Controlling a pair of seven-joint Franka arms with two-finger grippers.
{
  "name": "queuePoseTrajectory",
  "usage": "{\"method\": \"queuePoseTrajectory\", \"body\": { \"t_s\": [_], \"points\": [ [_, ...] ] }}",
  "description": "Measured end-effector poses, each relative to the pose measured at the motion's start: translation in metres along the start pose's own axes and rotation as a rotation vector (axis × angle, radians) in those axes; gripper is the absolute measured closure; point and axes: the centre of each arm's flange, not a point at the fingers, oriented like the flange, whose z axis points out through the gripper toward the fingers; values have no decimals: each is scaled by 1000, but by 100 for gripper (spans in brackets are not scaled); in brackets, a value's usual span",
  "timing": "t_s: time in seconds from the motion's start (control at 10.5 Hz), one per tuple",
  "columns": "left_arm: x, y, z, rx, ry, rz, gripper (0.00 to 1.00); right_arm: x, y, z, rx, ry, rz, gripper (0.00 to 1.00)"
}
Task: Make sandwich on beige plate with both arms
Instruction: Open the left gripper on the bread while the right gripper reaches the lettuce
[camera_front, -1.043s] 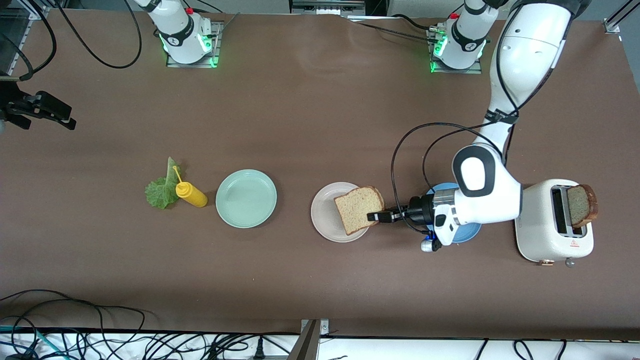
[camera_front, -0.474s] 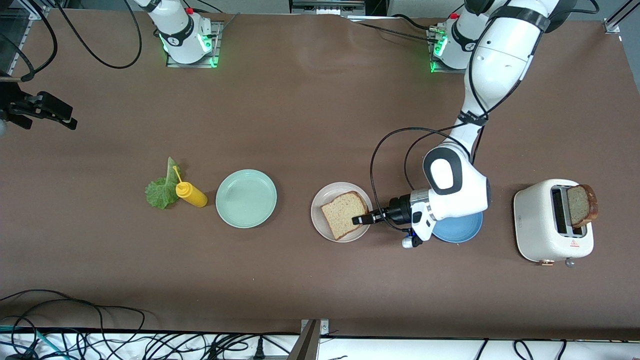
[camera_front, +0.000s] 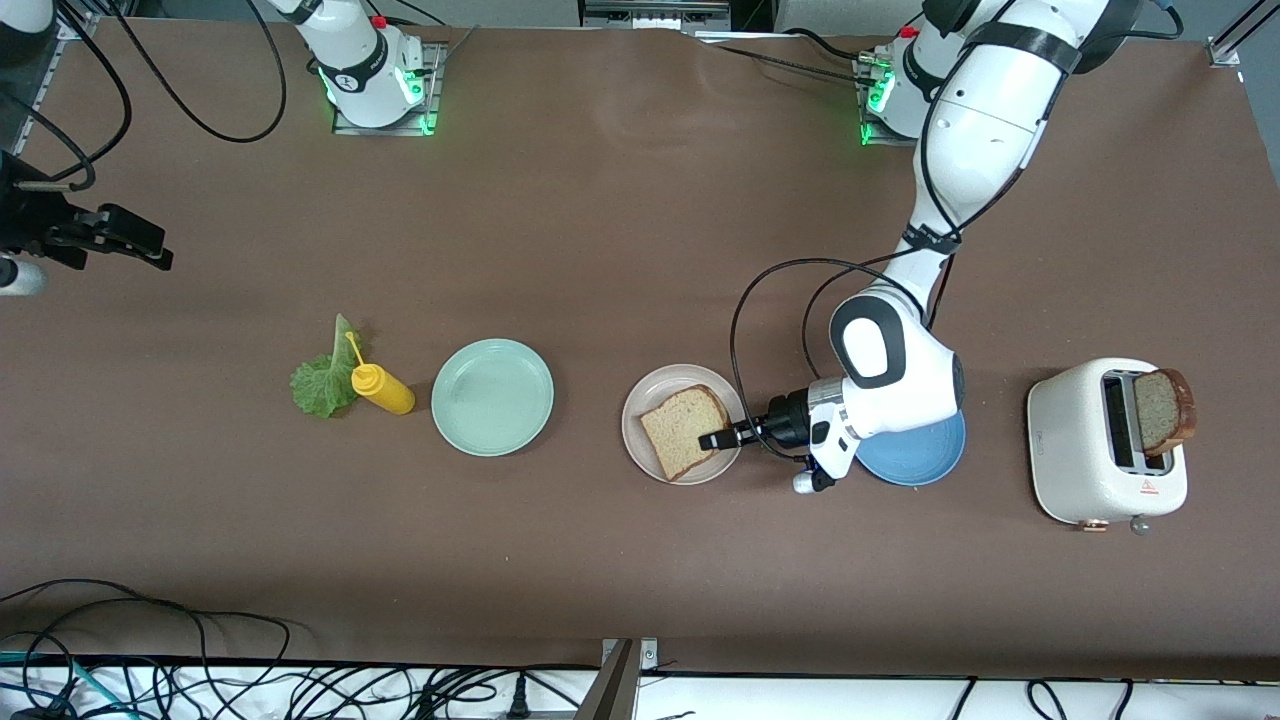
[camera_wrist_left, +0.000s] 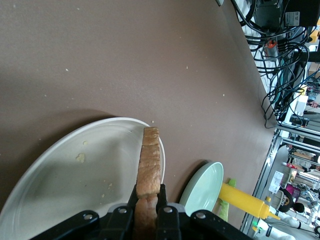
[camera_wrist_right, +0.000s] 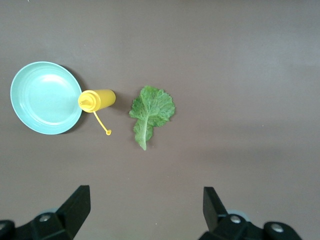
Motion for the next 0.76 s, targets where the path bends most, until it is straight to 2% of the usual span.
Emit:
{"method": "queuePoseTrajectory", "body": {
  "t_s": [0.09,0.19,0.57,0.76],
  "points": [
    [-4,0,6,-2,3,-4,86,3,0,11,0,0,0,0],
    [-6,1,10,-1,5,-5,78,6,0,24,0,-2,0,0],
    [-5,-2,11,19,39,19,30,11,-5,79,1,5,-10,0],
    [-3,-4,9,39,45,36,1,11,-12,94,1,6,-21,0]
  ]
}}
